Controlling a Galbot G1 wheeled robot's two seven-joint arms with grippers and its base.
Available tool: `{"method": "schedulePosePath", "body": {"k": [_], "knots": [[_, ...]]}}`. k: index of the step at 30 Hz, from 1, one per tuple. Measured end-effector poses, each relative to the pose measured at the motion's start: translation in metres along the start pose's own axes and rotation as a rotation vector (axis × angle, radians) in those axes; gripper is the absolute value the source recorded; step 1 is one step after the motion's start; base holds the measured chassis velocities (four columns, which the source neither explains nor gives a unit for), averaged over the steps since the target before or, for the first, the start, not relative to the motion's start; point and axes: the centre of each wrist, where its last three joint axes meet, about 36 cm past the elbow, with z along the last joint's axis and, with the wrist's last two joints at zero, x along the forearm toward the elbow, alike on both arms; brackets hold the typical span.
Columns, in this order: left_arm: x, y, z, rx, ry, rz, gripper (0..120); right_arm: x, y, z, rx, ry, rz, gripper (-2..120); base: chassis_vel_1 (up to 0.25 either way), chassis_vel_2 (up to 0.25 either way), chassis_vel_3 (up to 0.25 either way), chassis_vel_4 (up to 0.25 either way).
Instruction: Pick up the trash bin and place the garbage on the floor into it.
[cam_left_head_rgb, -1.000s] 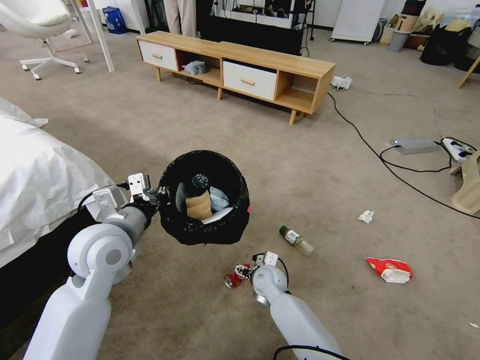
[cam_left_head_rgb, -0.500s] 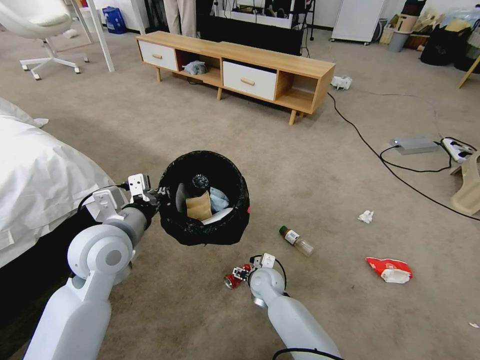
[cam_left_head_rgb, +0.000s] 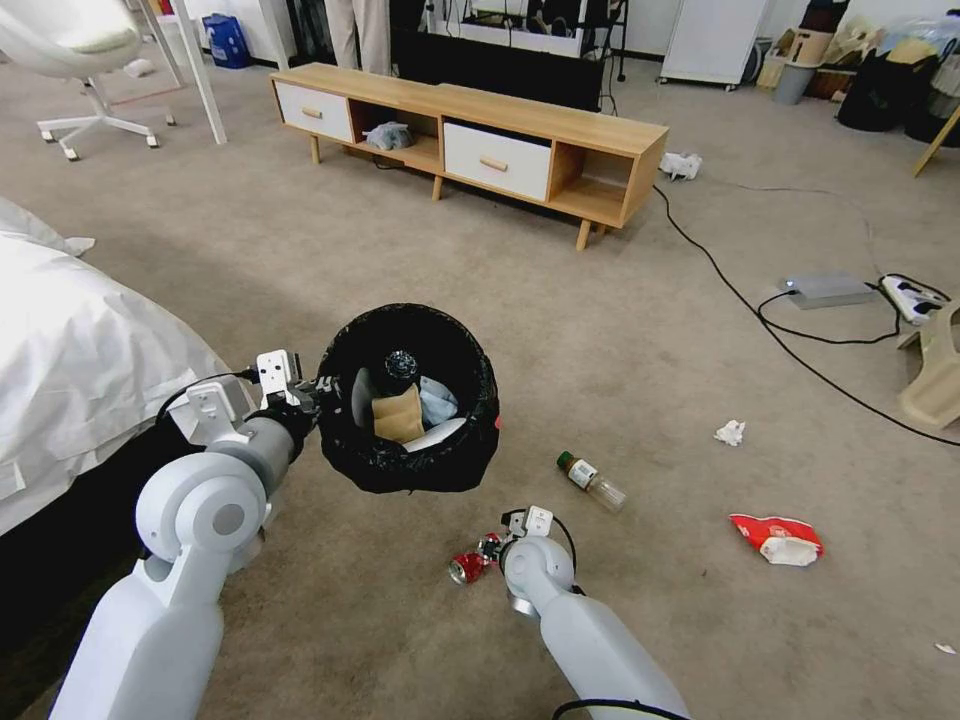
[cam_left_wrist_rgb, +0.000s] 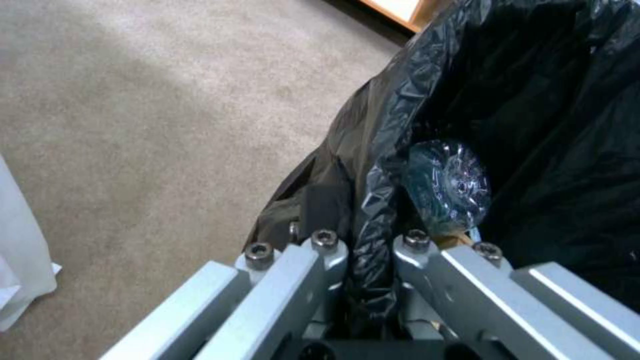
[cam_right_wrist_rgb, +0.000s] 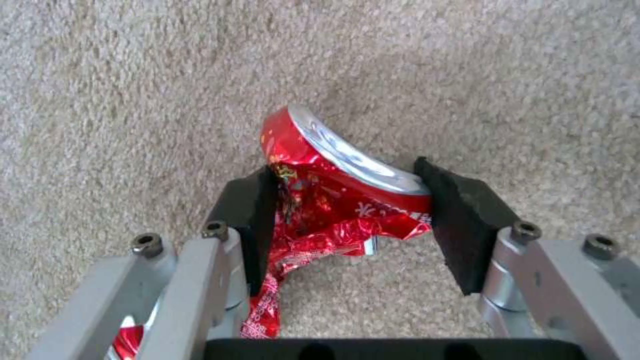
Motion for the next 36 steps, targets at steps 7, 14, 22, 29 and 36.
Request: {"method": "schedulePosePath", "body": {"k": [7, 14, 22, 29, 36], "knots": [[-0.001, 0.001, 0.0, -0.001, 0.0, -0.001, 0, 0.0, -0.001, -0.001, 0.002, -0.005, 0.0, 49, 0.0, 0.0, 0.0, 0.0], [-0.002, 0.002, 0.001, 0.0, 0.003, -0.007, 0, -0.001, 0.0, -0.001, 0.011, -0.011, 0.0, 49, 0.0, 0.0, 0.0, 0.0], [-0.003, 0.003, 0.0, -0.002, 0.001, -0.007, 0, 0.012, -0.01, -0.013, 0.029, -0.067, 0.013, 44, 0.0, 0.0, 0.0, 0.0], [-0.005, 0.004, -0.001, 0.0, 0.001, -0.008, 0, 0.035, -0.035, -0.03, 0.052, -0.17, 0.045, 44, 0.0, 0.0, 0.0, 0.0], [-0.006, 0.005, -0.002, 0.001, 0.002, -0.009, 0, 0.065, -0.058, -0.048, 0.052, -0.265, 0.059, 44, 0.0, 0.0, 0.0, 0.0]]}}
